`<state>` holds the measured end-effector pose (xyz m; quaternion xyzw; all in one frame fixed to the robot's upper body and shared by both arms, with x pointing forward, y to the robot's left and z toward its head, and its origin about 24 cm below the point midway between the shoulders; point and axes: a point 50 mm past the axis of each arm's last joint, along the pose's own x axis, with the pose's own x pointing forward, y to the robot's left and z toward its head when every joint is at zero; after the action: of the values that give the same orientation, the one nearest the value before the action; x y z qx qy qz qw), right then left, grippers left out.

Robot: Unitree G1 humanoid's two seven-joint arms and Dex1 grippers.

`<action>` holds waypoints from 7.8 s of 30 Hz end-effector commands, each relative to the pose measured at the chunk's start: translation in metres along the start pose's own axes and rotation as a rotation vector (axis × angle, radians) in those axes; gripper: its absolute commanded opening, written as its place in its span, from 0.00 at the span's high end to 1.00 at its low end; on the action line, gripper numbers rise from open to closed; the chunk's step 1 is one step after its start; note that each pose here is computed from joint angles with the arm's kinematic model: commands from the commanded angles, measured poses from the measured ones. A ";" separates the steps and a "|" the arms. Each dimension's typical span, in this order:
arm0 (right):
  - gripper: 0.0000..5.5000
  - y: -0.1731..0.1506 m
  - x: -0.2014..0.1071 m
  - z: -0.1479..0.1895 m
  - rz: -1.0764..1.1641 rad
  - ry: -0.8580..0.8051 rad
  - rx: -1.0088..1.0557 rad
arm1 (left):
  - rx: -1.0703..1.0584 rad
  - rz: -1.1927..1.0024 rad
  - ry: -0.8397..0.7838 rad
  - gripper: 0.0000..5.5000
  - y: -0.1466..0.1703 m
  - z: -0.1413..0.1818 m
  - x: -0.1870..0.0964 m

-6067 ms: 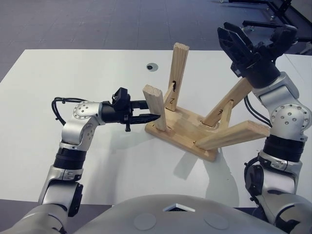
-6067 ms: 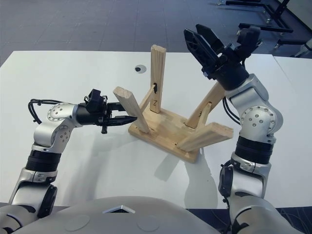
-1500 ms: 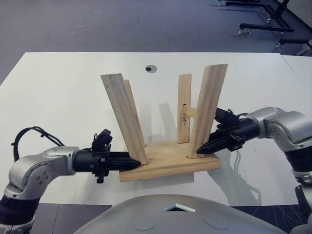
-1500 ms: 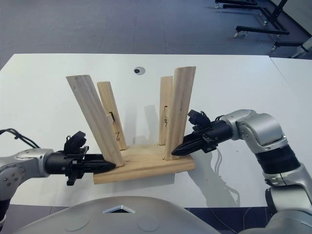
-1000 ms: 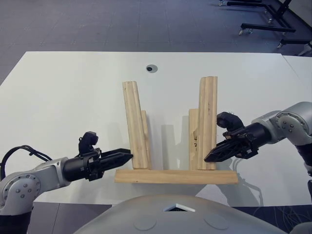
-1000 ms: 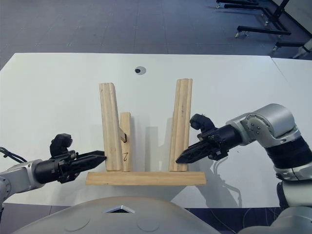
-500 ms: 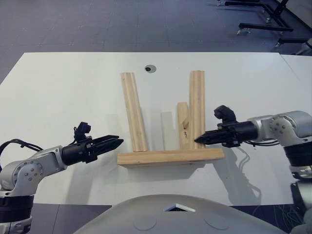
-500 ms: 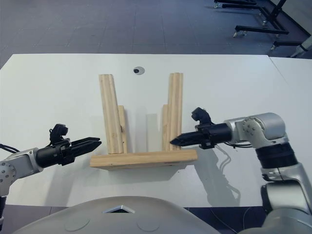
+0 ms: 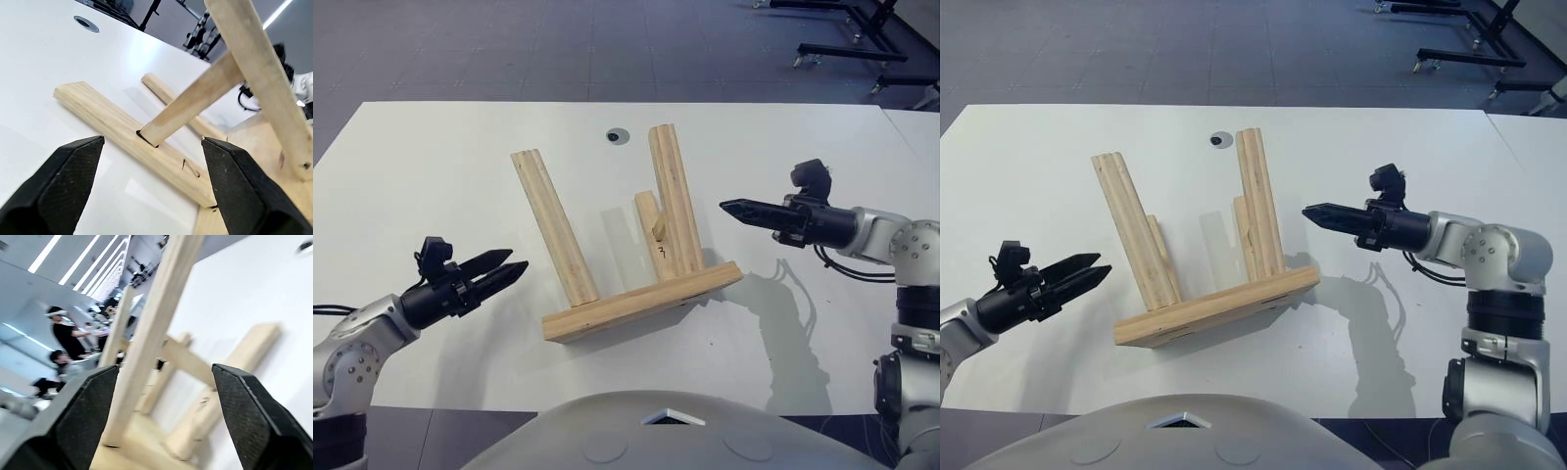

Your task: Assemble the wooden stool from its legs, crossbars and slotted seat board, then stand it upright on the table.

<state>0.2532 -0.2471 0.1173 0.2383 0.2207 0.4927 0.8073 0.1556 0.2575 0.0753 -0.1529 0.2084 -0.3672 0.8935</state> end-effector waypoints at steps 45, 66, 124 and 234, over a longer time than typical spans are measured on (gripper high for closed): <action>0.35 -0.014 0.002 -0.052 0.172 0.399 -0.835 | 0.614 -0.095 0.188 0.62 -0.013 -0.032 0.070; 0.35 -0.047 0.024 -0.034 0.075 0.338 -0.862 | 0.602 -0.273 0.234 0.77 -0.004 -0.027 0.069; 0.77 0.118 0.005 0.070 0.698 0.549 0.374 | -0.077 -0.599 0.053 0.77 -0.117 0.087 -0.005; 0.24 0.005 0.118 -0.018 0.236 -0.144 -0.043 | -0.014 -0.172 -0.075 0.02 0.025 0.042 0.127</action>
<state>0.2777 -0.1342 0.0895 0.2912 0.1341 0.5803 0.7487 0.2652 0.1876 0.0655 -0.2051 0.1681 -0.4354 0.8603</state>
